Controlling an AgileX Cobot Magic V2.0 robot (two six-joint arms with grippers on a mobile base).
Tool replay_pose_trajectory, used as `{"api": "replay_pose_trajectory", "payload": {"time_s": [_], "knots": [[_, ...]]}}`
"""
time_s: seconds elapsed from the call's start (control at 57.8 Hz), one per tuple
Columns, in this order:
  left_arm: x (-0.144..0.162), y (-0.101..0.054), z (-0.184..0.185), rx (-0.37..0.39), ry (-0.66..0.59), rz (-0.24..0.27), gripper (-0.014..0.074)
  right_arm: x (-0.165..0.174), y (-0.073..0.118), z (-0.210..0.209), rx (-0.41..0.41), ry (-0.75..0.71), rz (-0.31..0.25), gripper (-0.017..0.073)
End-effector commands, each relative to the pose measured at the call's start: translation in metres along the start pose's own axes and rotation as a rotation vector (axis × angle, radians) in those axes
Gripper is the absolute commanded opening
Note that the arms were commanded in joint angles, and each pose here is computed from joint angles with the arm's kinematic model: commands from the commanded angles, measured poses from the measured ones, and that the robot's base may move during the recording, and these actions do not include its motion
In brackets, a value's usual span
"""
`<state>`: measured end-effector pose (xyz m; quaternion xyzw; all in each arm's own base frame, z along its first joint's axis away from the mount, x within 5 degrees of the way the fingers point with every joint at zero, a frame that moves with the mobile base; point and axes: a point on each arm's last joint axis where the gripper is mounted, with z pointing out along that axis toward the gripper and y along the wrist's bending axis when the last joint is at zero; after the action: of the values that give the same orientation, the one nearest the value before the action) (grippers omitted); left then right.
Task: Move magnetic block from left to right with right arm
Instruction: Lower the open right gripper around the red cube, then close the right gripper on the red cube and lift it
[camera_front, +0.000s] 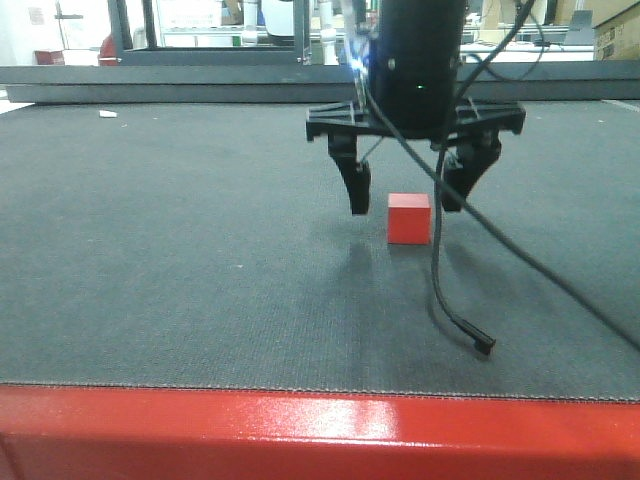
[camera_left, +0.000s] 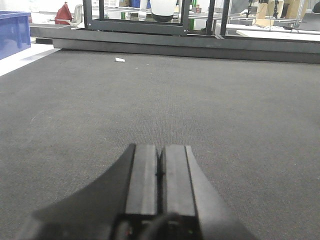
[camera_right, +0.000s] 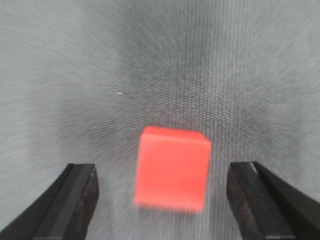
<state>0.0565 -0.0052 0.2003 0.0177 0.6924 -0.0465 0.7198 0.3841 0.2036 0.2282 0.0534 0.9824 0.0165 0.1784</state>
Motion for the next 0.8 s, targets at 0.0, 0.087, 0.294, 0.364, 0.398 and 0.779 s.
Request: {"api": "replay_pose_trajectory", "payload": {"time_s": [0.0, 0.087, 0.294, 0.364, 0.398, 0.779], "knots": [[-0.006, 0.0, -0.001, 0.002, -0.088, -0.011, -0.0126, -0.016, -0.003, -0.026, -0.044, -0.109, 0.011, 0.0624], [-0.006, 0.0, -0.001, 0.002, -0.088, -0.011, -0.0126, -0.018, -0.002, -0.021, -0.051, -0.117, 0.012, 0.0596], [-0.006, 0.0, -0.001, 0.002, -0.088, -0.011, -0.0126, -0.024, -0.005, -0.018, -0.069, -0.144, 0.024, 0.0298], [-0.006, 0.0, -0.001, 0.002, -0.088, -0.011, -0.0126, -0.025, -0.007, -0.017, -0.07, -0.141, 0.034, 0.0223], [-0.006, 0.0, -0.001, 0.002, -0.088, -0.011, -0.0126, -0.026, -0.009, -0.018, -0.071, -0.136, 0.041, 0.0205], [-0.006, 0.0, -0.001, 0.002, -0.088, -0.011, -0.0126, -0.026, -0.048, -0.085, -0.106, -0.241, -0.089, 0.0199]]}}
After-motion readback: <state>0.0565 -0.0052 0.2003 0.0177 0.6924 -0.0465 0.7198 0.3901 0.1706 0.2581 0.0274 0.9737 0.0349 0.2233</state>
